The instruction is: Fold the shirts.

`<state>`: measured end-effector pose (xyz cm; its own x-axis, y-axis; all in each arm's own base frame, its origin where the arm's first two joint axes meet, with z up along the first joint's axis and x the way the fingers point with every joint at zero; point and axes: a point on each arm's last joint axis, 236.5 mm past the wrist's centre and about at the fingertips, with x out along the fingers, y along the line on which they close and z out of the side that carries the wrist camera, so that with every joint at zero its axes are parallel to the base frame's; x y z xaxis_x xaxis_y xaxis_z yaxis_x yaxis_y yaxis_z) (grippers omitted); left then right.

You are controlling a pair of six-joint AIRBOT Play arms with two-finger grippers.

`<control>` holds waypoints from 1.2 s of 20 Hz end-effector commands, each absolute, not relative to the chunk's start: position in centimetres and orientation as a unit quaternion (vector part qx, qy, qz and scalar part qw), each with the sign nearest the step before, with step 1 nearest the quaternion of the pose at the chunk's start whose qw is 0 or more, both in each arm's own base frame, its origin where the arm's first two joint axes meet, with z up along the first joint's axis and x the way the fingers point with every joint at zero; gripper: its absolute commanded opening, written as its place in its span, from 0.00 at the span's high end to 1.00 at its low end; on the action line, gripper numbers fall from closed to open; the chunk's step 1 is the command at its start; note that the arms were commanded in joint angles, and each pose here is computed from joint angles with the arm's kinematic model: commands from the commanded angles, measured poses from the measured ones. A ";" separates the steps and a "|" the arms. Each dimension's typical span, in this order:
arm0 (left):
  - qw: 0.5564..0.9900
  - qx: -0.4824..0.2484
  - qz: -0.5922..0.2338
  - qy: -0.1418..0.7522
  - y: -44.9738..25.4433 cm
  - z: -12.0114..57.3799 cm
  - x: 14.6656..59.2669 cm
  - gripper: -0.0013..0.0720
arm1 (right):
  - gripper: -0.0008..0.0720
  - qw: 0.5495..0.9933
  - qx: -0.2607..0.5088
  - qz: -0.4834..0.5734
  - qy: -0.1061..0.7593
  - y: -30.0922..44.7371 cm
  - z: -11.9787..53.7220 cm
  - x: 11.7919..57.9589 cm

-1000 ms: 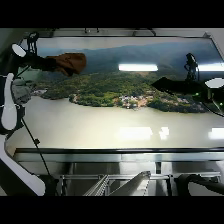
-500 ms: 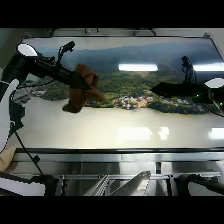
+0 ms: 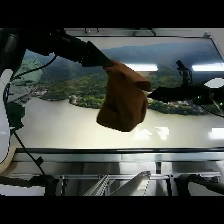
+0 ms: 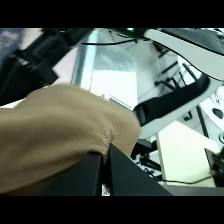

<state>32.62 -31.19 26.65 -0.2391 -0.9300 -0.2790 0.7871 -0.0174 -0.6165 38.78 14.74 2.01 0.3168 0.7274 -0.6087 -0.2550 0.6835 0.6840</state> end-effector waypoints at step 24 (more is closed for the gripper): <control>0.618 -0.175 -0.351 0.681 -18.5 -6.6 31.4 0.03 | 0.24 0.616 0.278 0.405 0.616 23.4 -5.7 23.2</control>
<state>31.87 -17.52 -2.37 -0.1905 -0.7058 -0.6823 0.2049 0.6511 -0.7308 23.85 21.82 -5.44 -0.0898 0.8307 -0.5495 -0.1456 0.5348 0.8323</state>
